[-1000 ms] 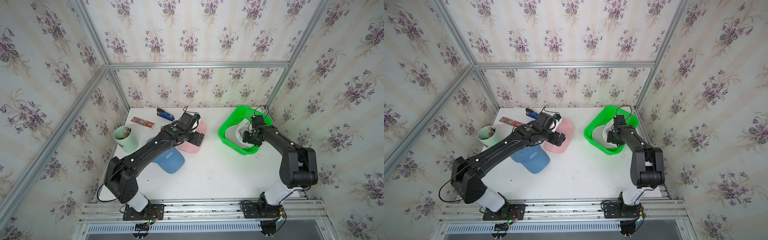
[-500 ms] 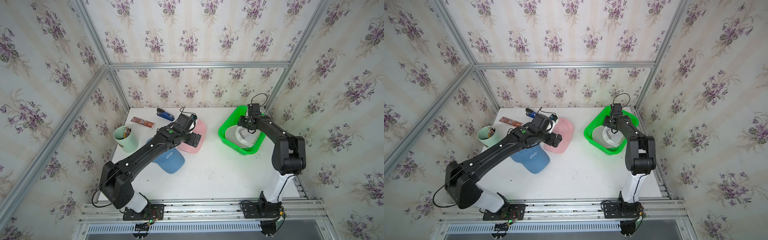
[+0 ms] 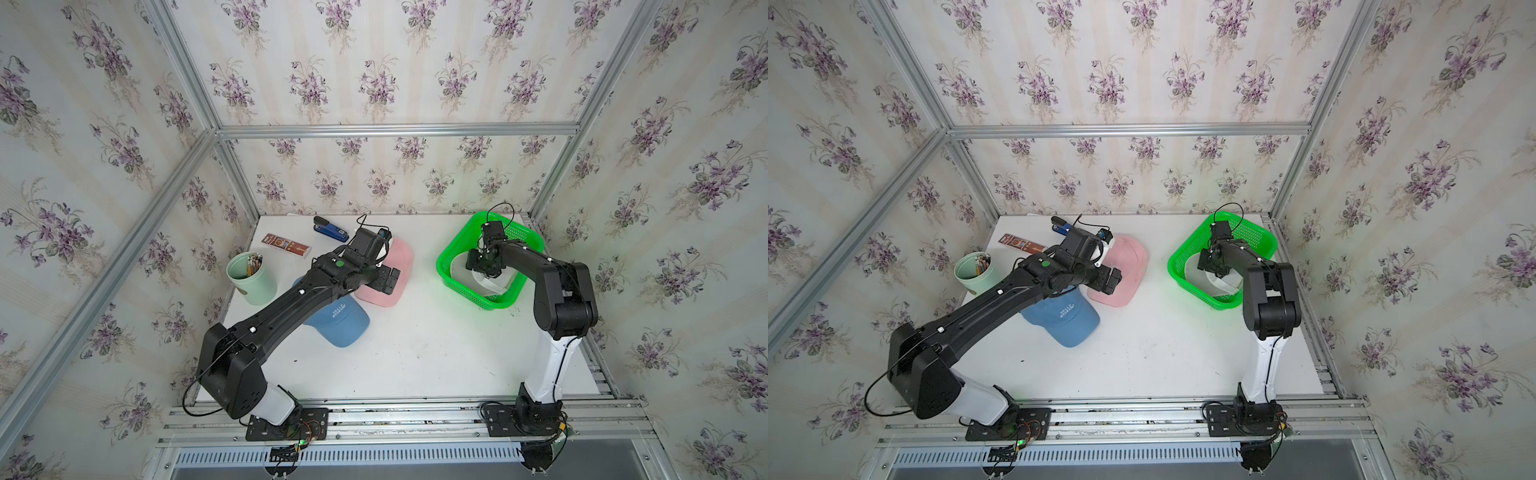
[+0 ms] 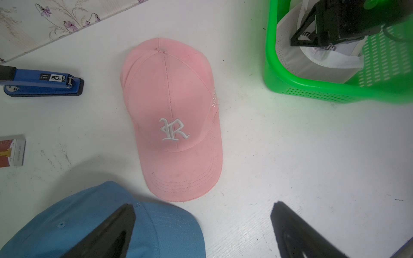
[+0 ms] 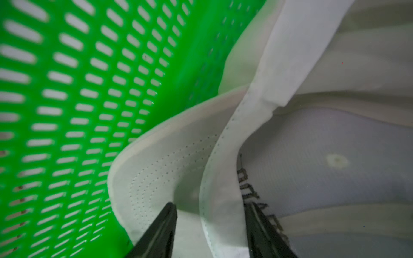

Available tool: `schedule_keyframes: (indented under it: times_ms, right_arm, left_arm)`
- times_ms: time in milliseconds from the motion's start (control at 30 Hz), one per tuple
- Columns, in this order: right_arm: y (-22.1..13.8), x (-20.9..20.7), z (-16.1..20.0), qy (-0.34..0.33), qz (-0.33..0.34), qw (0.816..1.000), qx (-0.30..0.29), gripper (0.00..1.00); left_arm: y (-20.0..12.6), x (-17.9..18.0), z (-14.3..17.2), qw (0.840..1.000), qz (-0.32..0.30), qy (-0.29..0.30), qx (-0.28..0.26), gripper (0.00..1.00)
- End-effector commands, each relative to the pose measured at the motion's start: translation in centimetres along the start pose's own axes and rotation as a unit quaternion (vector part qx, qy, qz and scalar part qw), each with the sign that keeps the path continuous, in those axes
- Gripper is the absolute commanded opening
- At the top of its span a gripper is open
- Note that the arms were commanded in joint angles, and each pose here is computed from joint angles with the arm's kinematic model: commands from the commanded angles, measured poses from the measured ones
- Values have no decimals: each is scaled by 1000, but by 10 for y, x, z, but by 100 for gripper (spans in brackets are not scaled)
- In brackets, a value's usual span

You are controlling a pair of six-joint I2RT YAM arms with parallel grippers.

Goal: Turn the baseball cap inside out
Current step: Pick up the baseball cap from the basket, then turn over the baseball cap.

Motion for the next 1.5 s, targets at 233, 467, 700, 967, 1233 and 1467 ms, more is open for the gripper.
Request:
schedule_keyframes:
  times_ms: [233,467,700,967,1233,1467]
  right_arm:
    - [17,-1,12,-3,-20,1000,15,17]
    - [-13,10,0,-13,-47,999,-24,8]
    - [-74,29,-22,-36,-88,992,-79,5]
    - [-128,45,-23,-53,-144,980,-123,5]
    - [-173,89,-1,-75,-216,962,-147,5]
    - [-198,138,26,-109,-257,948,-151,6]
  left_arm:
    - [-5,7,-2,1000,-11,-8,-12,99]
    - [-5,6,-2,1000,-7,-13,-13,99]
    - [-11,7,-10,1000,-6,-22,-20,99]
    - [-33,-5,-47,995,55,-66,-58,99]
    - [-23,-28,-89,973,150,-134,-111,97]
    - [-16,-41,-99,968,174,-121,-132,90]
Point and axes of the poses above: each gripper's point midway between its finger pads, its own y axis out along the fingers, its own x axis along the line the jaws close on, z = x × y, the point moved 4 cm from there along -y, back along the fingers, and after that the axes turned 10 degrees about y, right-handed, at the moved point
